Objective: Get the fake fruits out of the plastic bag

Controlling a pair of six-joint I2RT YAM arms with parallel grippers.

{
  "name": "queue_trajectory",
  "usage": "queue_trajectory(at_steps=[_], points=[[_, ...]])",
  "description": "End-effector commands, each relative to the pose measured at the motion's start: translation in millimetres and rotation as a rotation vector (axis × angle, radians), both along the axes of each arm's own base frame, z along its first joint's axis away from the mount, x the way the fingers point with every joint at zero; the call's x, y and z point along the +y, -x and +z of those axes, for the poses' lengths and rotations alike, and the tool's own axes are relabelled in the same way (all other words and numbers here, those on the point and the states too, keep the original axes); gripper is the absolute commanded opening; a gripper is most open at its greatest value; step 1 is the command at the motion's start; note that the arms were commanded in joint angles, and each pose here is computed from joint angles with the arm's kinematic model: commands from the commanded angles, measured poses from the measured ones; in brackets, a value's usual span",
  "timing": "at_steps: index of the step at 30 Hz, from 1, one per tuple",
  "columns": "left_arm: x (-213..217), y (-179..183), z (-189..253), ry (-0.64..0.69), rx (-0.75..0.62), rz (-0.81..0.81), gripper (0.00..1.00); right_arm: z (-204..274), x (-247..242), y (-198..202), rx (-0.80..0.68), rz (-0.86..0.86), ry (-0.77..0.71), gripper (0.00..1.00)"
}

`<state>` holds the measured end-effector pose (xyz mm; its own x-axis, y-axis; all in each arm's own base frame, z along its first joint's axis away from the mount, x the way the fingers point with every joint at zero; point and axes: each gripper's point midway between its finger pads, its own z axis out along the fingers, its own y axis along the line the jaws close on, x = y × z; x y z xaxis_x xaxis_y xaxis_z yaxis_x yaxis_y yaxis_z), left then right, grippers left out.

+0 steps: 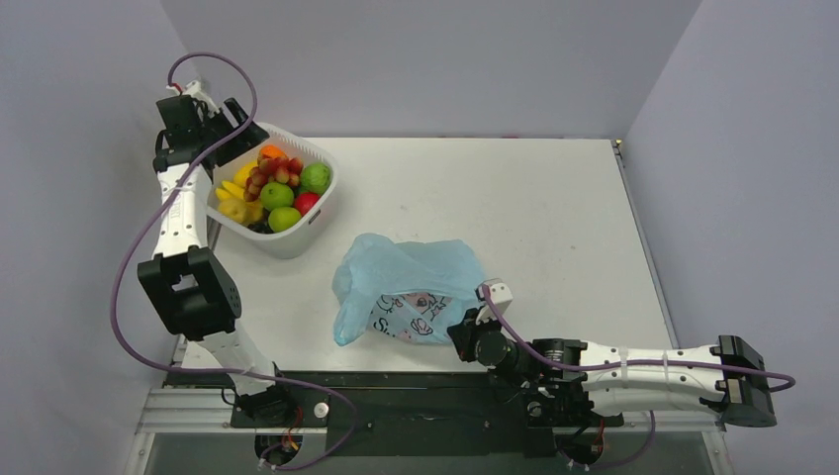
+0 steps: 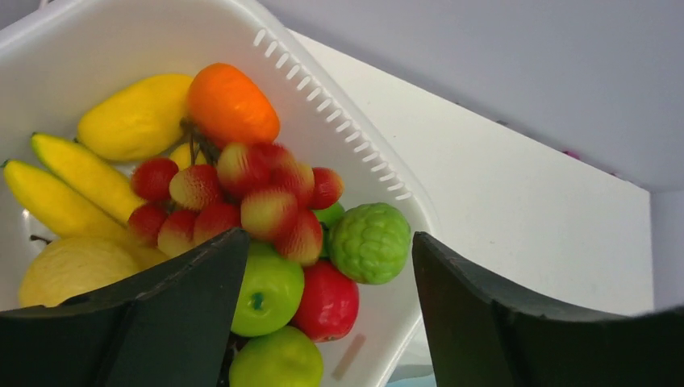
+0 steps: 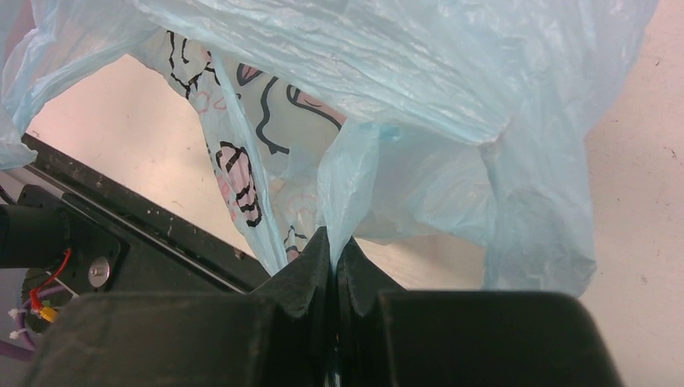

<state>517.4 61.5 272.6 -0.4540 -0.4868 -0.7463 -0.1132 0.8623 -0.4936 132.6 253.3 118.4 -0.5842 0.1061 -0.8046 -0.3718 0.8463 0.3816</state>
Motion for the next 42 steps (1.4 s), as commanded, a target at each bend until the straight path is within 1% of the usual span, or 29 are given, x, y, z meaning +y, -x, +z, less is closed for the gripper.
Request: queue_trajectory(at_steps=[1,3,5,7,10,13,14,16,17,18,19,20,22,25,26,27,28,29,30,31,32,33,34,35,36,37,38,39,42], points=[[17,24,37,-0.108,-0.072,0.089,0.75,19,8,-4,-0.017,-0.002,-0.041,0.0],[13,33,41,-0.11,-0.073,0.082,0.76,21,9,-4,-0.017,0.0,-0.048,0.0],[-4,44,46,-0.076,-0.092,0.037,0.76,21,10,-4,-0.019,0.005,-0.049,0.0],[-30,59,50,-0.032,-0.121,-0.033,0.76,22,11,-4,-0.021,0.007,-0.048,0.0],[-83,89,52,0.027,-0.149,-0.186,0.76,25,14,-4,-0.024,0.012,-0.048,0.0],[-141,117,51,0.037,-0.134,-0.36,0.75,26,15,-4,-0.027,0.018,-0.045,0.0],[-153,129,55,0.039,-0.138,-0.402,0.75,25,15,-4,-0.028,0.019,-0.043,0.0],[-205,159,57,0.039,-0.147,-0.548,0.75,24,15,-4,-0.029,0.02,-0.033,0.0],[-215,171,57,0.038,-0.151,-0.583,0.75,24,15,-5,-0.029,0.019,-0.031,0.0],[-236,187,54,0.04,-0.143,-0.649,0.75,25,15,-5,-0.03,0.017,-0.032,0.0],[-244,200,53,0.037,-0.144,-0.675,0.75,25,14,-5,-0.03,0.016,-0.033,0.0],[-264,216,52,0.038,-0.145,-0.739,0.74,25,15,-5,-0.03,0.015,-0.034,0.0],[-286,246,47,0.038,-0.154,-0.814,0.74,23,15,-5,-0.028,0.017,-0.035,0.0],[-307,288,39,0.047,-0.172,-0.911,0.74,22,16,-4,-0.022,0.014,-0.037,0.0],[-317,305,29,0.053,-0.151,-0.96,0.73,22,15,-4,-0.02,0.014,-0.038,0.0],[-317,315,33,0.058,-0.175,-0.972,0.73,22,16,-4,-0.019,0.015,-0.04,0.0],[-324,331,24,0.068,-0.157,-1.013,0.73,22,15,-4,-0.02,0.013,-0.04,0.0],[-326,341,31,0.082,-0.2,-1.03,0.73,22,15,-5,-0.022,0.01,-0.038,0.0],[-331,356,20,0.101,-0.179,-1.065,0.73,22,15,-5,-0.023,0.008,-0.039,0.0],[-333,365,29,0.129,-0.228,-1.087,0.73,23,14,-6,-0.024,0.004,-0.039,0.0],[-340,381,13,0.152,-0.195,-1.129,0.73,23,14,-6,-0.025,0.003,-0.038,0.0],[-346,395,20,0.192,-0.234,-1.169,0.73,23,14,-6,-0.025,0.002,-0.038,0.0],[-348,401,5,0.19,-0.219,-1.171,0.73,23,15,-6,-0.024,0.004,-0.038,0.0],[-356,414,3,0.201,-0.229,-1.21,0.73,23,15,-6,-0.022,0.006,-0.04,0.0],[-357,413,-9,0.18,-0.216,-1.186,0.73,23,15,-5,-0.02,0.007,-0.039,0.0],[-363,423,-13,0.167,-0.217,-1.21,0.73,22,15,-4,-0.017,0.009,-0.039,0.0],[-366,417,-22,0.133,-0.206,-1.171,0.73,22,15,-4,-0.014,0.008,-0.04,0.0],[-372,424,-24,0.121,-0.211,-1.192,0.72,21,14,-3,-0.01,0.007,-0.042,0.0],[-388,416,-39,0.058,-0.185,-1.156,0.69,18,12,-2,-0.004,0.007,-0.042,0.0]])
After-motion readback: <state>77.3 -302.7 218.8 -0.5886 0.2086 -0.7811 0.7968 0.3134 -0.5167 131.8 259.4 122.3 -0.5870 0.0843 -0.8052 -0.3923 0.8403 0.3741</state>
